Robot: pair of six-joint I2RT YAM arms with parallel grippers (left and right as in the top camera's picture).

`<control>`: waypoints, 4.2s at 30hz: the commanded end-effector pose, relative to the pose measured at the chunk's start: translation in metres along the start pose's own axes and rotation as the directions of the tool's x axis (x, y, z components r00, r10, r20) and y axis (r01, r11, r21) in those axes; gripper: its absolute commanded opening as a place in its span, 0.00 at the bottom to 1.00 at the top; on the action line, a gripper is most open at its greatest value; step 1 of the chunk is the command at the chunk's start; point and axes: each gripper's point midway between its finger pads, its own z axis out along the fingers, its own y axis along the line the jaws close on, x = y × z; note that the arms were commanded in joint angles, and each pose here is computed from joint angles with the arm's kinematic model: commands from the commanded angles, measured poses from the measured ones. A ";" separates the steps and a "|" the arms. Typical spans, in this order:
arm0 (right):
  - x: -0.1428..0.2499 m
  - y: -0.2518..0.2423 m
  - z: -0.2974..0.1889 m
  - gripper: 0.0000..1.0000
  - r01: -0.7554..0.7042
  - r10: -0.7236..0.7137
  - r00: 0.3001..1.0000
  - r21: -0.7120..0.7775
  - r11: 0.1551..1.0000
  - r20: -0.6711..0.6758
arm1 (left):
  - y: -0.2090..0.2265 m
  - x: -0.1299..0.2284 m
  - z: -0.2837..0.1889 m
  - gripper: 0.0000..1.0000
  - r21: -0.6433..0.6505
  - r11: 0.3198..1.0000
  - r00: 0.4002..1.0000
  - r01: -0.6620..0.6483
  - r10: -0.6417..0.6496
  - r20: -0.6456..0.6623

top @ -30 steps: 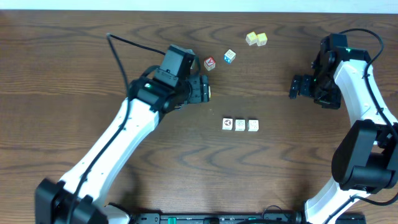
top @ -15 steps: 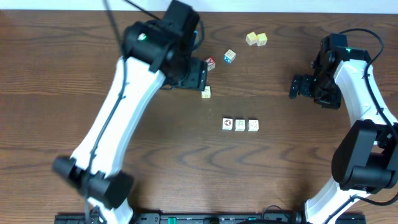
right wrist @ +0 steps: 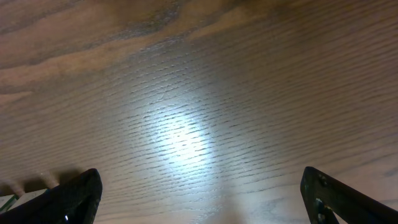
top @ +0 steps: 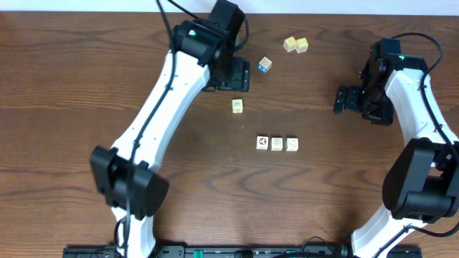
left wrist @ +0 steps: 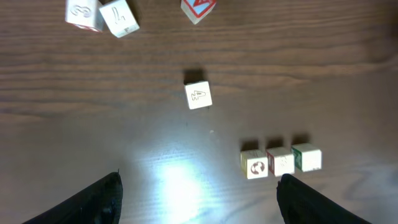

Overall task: Lift 4 blocks
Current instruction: 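Raise the left gripper and move it toward the green 4 block, then lower the left gripper over the green 4 block, then close the left gripper on the green 4 block, then lift the 4 block and carry it toward the block row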

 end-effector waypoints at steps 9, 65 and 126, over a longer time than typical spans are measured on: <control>-0.004 -0.002 -0.003 0.99 0.008 -0.008 1.000 0.008 1.000 0.013 | 0.017 0.008 0.123 0.80 -0.095 0.988 0.978 0.122 -0.136 -0.157; -0.004 -0.002 -0.003 0.99 0.008 -0.008 1.000 0.008 1.000 0.013 | 0.014 0.026 0.187 0.49 -0.240 0.966 0.983 0.093 -0.127 -0.130; -0.004 -0.002 -0.003 0.99 0.008 -0.008 1.000 0.008 1.000 0.013 | 0.019 0.037 0.196 0.29 -0.237 0.971 0.984 -0.005 -0.038 -0.176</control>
